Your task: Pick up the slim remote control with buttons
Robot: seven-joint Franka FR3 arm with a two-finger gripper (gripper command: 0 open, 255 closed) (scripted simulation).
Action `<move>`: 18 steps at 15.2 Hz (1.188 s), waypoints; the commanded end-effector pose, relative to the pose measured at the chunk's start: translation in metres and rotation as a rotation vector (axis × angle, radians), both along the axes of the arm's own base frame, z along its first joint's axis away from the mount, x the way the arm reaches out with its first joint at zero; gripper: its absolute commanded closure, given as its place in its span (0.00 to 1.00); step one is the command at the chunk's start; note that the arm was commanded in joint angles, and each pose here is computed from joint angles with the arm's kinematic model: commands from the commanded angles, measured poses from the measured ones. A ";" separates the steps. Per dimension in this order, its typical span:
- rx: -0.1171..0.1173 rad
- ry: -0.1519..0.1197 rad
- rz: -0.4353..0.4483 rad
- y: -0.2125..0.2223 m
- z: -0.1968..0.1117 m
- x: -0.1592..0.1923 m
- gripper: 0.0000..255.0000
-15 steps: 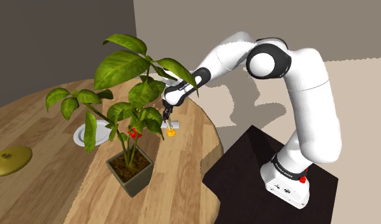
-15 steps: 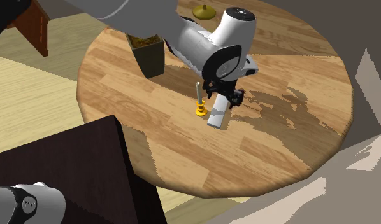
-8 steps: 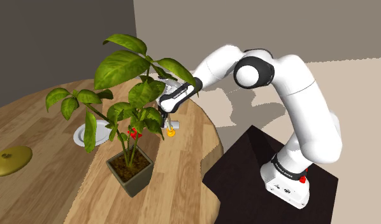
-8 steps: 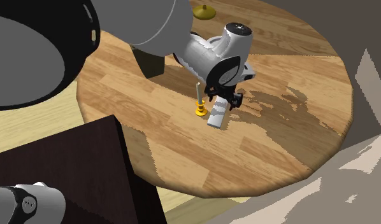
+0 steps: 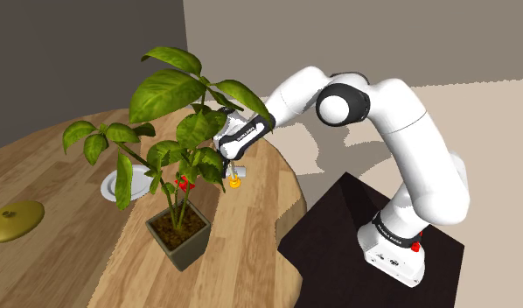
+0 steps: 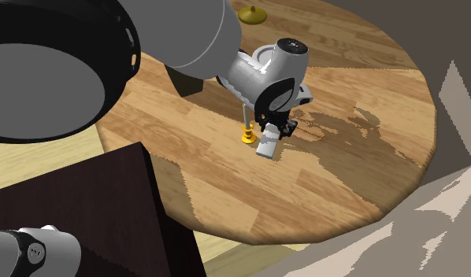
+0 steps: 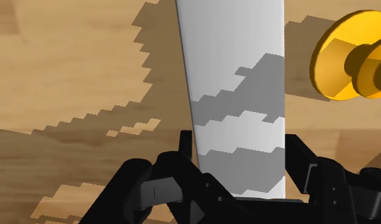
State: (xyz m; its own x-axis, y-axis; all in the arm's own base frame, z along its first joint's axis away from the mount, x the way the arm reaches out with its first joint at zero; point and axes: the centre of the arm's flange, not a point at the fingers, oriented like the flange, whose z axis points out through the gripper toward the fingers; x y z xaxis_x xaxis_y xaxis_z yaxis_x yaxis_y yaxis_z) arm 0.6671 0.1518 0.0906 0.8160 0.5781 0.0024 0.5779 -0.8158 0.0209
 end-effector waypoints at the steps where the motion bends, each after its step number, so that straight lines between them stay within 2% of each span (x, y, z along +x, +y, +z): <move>1: 0.000 0.001 0.000 0.000 -0.001 -0.001 1.00; 7: 0.000 0.001 0.000 0.000 -0.001 0.000 1.00; 18: 0.000 0.001 0.000 0.000 0.057 0.000 1.00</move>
State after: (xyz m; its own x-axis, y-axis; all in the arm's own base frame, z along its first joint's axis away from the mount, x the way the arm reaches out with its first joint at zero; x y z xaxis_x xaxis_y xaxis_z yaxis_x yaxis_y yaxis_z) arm 0.6683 0.1520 0.1408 0.8163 0.5776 0.0012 0.5775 -0.8161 0.0201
